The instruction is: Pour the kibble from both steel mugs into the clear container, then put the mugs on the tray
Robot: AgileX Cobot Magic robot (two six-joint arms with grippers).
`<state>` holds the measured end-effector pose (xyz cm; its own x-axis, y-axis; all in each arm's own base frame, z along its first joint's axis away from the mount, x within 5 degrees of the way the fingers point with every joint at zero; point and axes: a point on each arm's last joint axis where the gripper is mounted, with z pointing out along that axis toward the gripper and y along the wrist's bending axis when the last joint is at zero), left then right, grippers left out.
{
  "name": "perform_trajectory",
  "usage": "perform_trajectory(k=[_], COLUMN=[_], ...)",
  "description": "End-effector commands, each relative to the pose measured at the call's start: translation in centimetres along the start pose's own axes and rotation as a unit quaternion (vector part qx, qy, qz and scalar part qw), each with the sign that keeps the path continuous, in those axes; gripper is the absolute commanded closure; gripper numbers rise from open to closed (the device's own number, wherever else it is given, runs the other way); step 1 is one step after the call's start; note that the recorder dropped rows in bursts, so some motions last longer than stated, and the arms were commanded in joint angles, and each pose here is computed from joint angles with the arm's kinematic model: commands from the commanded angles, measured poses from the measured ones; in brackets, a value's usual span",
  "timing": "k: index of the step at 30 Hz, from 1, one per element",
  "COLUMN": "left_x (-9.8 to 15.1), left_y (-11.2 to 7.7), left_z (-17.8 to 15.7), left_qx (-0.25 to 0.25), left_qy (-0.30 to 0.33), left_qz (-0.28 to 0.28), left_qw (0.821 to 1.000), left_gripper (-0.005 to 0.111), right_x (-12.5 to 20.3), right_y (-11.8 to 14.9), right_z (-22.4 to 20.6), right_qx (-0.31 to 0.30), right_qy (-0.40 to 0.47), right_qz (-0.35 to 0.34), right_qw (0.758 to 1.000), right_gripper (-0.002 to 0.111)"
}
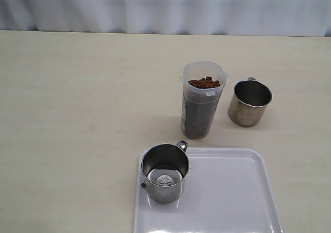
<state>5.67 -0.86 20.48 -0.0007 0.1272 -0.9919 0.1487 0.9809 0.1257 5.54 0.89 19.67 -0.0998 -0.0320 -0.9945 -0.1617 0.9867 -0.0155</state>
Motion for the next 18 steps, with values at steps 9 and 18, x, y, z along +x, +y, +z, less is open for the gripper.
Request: perform_trajectory(k=[9,18], left_x=[0.73,0.75], left_y=[0.91,0.37], left_z=[-0.18,-0.12], left_qx=[-0.085,-0.037], left_qy=[0.038,0.036], left_qz=[0.009,0.011], left_qw=[0.996,0.999], left_gripper=[0.107,0.107], right_x=[0.09,0.09], right_y=[0.02,0.02], right_z=[-0.01,-0.01], right_qx=[-0.002,-0.002], right_qy=[0.000,0.000], right_qz=[0.001,0.001], right_qw=[1.000,1.000], right_gripper=[0.104,0.104])
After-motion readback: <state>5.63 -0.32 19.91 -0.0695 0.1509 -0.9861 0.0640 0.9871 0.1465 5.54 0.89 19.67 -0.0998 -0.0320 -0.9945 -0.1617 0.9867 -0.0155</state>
